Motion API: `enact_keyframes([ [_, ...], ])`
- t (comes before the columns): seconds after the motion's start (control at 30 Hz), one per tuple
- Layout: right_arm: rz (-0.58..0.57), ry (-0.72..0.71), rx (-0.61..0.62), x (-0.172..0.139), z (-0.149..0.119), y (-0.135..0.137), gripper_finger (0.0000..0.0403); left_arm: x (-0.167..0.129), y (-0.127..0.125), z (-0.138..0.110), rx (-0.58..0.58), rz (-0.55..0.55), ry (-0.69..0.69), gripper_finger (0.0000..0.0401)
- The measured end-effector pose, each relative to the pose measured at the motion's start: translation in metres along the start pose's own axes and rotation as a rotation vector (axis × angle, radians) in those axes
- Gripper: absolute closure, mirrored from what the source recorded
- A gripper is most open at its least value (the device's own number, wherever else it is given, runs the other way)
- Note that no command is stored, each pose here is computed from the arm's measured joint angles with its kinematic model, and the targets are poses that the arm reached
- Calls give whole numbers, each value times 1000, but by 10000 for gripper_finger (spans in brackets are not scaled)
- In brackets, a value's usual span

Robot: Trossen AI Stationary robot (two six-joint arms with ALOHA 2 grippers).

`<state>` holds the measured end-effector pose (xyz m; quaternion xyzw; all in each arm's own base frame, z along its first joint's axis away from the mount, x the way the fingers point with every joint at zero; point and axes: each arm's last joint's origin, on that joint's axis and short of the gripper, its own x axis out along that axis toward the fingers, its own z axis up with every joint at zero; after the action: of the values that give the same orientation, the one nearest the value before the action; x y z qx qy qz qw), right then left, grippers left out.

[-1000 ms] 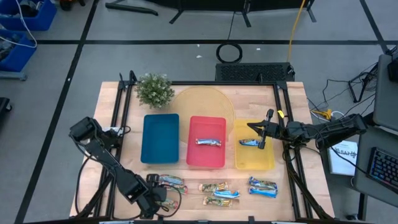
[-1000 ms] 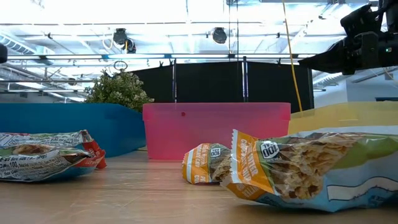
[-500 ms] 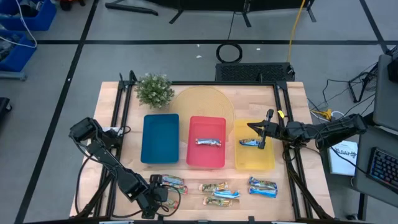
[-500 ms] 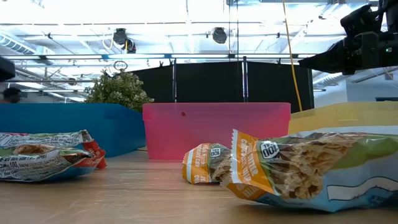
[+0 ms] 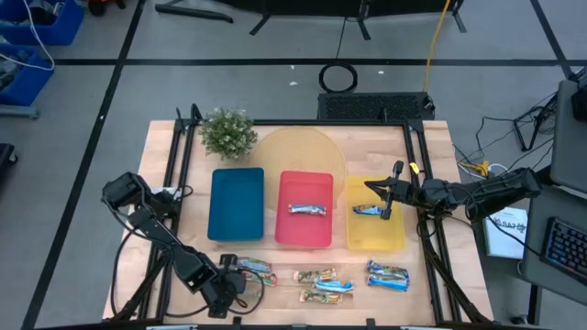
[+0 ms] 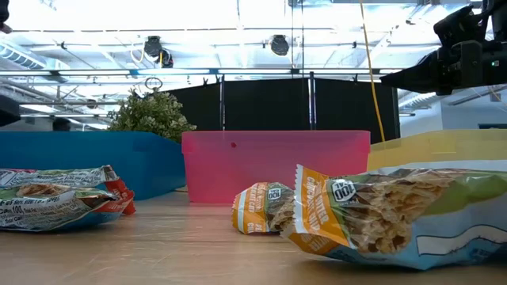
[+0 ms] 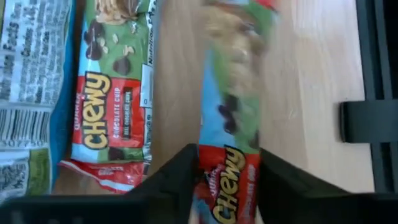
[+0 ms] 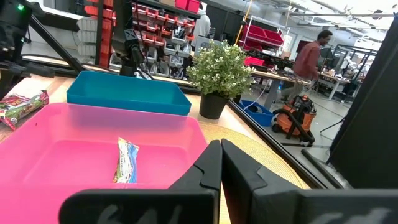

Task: Pick and place Granola Bars by type
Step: Put the red granola bar into the blue bin

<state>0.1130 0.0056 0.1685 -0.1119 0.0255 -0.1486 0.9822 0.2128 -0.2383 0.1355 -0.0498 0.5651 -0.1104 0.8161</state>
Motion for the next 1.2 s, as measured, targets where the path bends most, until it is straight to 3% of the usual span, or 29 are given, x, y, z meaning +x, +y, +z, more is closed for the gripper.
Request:
enact_keyframes([
  [0.17,-1,1,-1,0,0,0,403,-8,-3,2,79,-51,-8,373],
  [0.4,-1,1,-3,0,0,0,403,-41,0,12,112,-64,-107,349],
  [0.53,-2,1,-4,0,0,0,403,-77,14,12,122,60,-183,360],
  [0.73,-3,1,-4,0,0,0,403,-135,55,3,86,345,-275,376],
  [0.83,-3,1,-4,0,0,0,403,-151,78,-1,59,485,-249,375],
  [1.03,-3,1,-17,0,0,0,403,-156,119,-3,-41,625,-74,362],
  [1.2,-3,2,-27,0,0,0,403,-132,148,-5,-74,575,2,377],
])
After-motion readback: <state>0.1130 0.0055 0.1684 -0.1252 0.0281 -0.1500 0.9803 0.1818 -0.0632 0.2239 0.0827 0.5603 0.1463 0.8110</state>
